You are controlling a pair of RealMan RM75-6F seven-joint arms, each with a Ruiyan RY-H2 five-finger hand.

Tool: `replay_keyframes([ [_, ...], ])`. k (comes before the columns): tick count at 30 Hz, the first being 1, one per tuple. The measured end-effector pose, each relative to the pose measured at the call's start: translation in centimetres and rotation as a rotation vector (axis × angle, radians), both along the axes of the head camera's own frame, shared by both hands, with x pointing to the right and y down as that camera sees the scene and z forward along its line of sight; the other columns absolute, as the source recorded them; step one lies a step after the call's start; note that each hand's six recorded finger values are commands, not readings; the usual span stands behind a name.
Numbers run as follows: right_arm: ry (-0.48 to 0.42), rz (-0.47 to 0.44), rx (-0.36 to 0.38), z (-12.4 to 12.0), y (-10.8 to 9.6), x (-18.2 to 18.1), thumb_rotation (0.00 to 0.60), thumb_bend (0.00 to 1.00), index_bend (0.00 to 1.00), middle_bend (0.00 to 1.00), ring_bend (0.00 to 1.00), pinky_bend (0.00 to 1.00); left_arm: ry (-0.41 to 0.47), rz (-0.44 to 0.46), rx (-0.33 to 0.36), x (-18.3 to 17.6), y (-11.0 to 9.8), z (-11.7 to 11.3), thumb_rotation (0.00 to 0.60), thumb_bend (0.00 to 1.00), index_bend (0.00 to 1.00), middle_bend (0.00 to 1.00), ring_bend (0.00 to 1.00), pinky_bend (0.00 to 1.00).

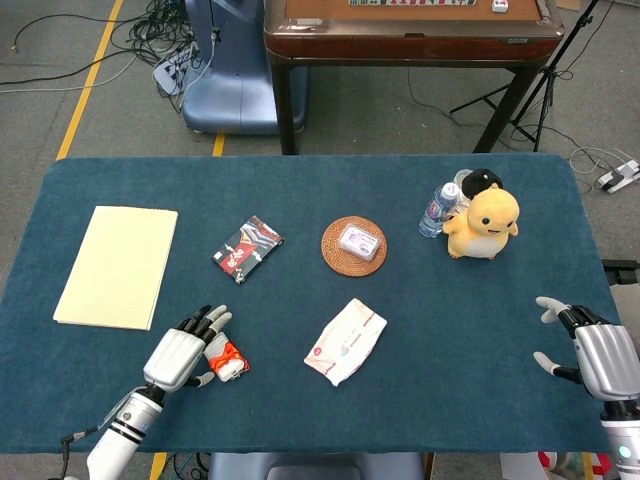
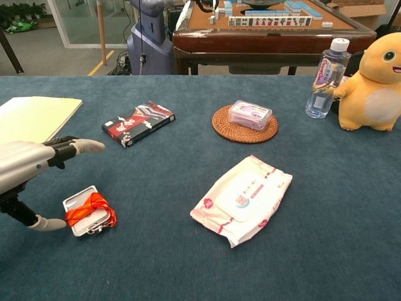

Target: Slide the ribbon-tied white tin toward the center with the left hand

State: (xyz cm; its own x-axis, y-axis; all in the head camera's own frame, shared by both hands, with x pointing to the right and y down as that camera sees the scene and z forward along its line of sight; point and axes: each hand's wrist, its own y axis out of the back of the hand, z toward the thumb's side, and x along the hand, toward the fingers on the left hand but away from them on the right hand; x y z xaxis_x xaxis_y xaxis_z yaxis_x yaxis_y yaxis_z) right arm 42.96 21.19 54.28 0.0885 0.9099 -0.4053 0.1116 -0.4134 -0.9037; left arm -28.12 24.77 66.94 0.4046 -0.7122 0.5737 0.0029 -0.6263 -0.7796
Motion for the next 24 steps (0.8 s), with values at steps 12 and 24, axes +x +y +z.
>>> replay_keyframes([
  [12,-0.001,0.004,0.001,-0.1,0.0,0.1,0.6,0.01,0.28,0.44,0.35,0.58,-0.009,0.013,-0.022,1.4,-0.1,0.9,0.6,0.0,0.0,0.0,0.0,0.24],
  [24,-0.001,0.004,0.0,-0.1,-0.1,0.1,0.6,0.01,0.28,0.44,0.35,0.58,-0.011,-0.014,-0.017,1.8,-1.1,1.6,0.6,0.0,0.0,0.0,0.0,0.24],
])
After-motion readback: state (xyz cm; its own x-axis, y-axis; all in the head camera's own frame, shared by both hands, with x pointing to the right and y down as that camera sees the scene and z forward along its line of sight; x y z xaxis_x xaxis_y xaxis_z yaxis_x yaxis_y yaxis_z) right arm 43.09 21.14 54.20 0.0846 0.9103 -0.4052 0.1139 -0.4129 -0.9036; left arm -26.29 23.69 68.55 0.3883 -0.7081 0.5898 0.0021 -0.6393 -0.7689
